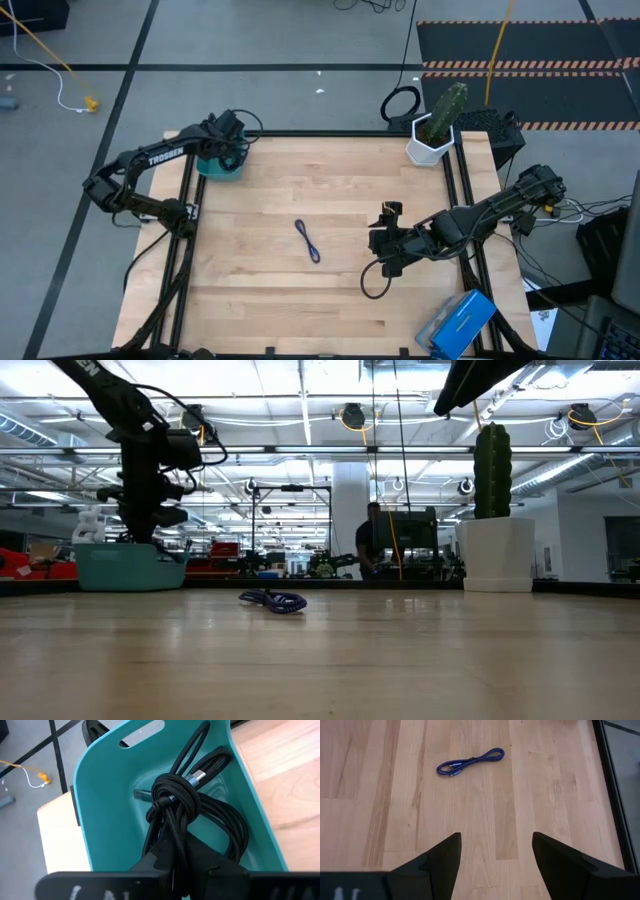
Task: Pick and place USB-C Cables
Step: Put the black USB cable into the blue bin
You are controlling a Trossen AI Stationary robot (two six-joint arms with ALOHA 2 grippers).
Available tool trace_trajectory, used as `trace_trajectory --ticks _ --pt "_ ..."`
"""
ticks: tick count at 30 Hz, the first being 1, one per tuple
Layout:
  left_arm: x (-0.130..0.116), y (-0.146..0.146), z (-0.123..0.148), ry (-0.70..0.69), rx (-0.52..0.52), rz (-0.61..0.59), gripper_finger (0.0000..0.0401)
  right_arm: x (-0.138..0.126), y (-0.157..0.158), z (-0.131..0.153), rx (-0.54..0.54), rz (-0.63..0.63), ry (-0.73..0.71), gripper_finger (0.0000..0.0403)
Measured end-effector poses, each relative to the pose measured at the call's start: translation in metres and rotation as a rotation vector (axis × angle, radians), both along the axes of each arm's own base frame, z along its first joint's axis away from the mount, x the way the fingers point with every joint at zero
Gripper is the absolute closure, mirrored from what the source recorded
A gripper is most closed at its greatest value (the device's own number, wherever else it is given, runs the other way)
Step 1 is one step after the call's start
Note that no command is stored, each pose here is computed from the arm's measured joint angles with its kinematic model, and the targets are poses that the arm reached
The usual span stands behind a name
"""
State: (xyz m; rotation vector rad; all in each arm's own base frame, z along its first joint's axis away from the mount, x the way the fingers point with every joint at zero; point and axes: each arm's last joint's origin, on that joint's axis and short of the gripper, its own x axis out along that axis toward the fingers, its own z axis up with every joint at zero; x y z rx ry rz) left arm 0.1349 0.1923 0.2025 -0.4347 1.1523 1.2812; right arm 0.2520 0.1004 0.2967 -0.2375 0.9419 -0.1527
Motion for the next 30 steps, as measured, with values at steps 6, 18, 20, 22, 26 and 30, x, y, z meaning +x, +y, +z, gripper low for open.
trace_trajectory --ticks 6,18,20,22,26,30 --pt "-0.0001 -0.0002 -0.0049 -0.012 0.016 0.009 0.0348 0.0 0.0 0.0 0.001 -0.001 -0.001 0.0165" --pt "0.0001 -0.0002 -0.0051 -0.024 0.011 0.01 0.0344 0.0 0.0 0.0001 -0.001 0.0 -0.001 0.0165" --pt "0.0003 -0.0004 -0.0052 -0.03 0.006 0.008 0.0343 0.0 0.0 0.0 -0.001 0.0 -0.001 0.0165" --pt "0.0003 -0.0004 -0.0052 -0.03 0.006 0.007 0.0343 0.0 0.0 0.0 -0.001 0.0 -0.001 0.0165" --pt "0.0003 -0.0005 -0.0052 -0.032 0.005 0.009 0.0334 0.0 0.0 0.0 -0.001 0.0 -0.001 0.0165" --pt "0.0003 -0.0005 -0.0052 -0.036 0.006 0.015 0.0305 0.0 0.0 0.0 -0.001 0.0 -0.001 0.0165"
